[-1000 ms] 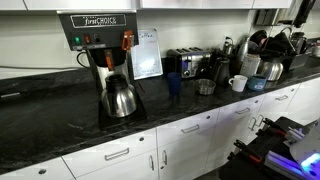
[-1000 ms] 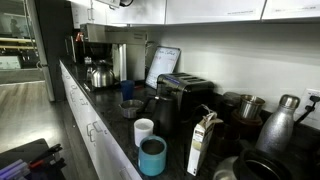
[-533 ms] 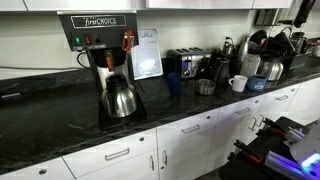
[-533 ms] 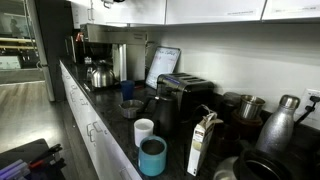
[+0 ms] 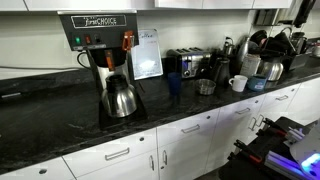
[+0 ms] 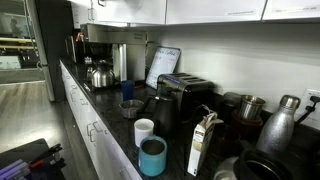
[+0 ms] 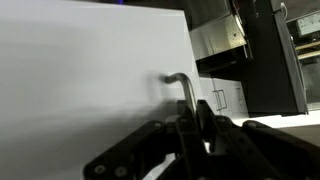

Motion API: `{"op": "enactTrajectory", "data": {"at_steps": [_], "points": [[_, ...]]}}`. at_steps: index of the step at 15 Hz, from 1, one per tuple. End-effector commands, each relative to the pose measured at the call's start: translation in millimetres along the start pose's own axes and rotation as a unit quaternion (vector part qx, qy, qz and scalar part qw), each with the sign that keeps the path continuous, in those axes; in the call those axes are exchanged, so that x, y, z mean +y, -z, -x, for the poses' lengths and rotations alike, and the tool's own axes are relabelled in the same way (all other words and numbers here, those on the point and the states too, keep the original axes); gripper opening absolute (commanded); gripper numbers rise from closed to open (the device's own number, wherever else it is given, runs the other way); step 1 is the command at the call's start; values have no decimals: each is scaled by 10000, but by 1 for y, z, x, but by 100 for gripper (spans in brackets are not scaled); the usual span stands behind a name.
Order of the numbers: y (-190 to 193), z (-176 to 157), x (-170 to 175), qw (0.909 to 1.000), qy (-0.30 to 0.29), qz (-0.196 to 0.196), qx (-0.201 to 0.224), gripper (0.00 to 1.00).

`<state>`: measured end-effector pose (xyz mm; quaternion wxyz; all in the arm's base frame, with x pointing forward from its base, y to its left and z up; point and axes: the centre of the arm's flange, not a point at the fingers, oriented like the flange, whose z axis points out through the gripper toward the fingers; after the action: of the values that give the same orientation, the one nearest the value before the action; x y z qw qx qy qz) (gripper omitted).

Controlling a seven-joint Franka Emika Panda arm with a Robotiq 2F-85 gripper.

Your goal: Open the right door of the cabinet above the coffeemaker

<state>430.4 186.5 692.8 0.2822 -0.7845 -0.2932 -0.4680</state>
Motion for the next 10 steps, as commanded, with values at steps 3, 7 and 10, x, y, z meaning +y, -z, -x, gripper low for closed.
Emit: {"op": "enactTrajectory", "data": {"at_steps": [3,7,10], "points": [[53,1,-1,9954,-418,860,39,4],[72,5,-13,9915,-524,1184,-98,4],[84,5,-22,9871,-625,1455,-229,4]]}}
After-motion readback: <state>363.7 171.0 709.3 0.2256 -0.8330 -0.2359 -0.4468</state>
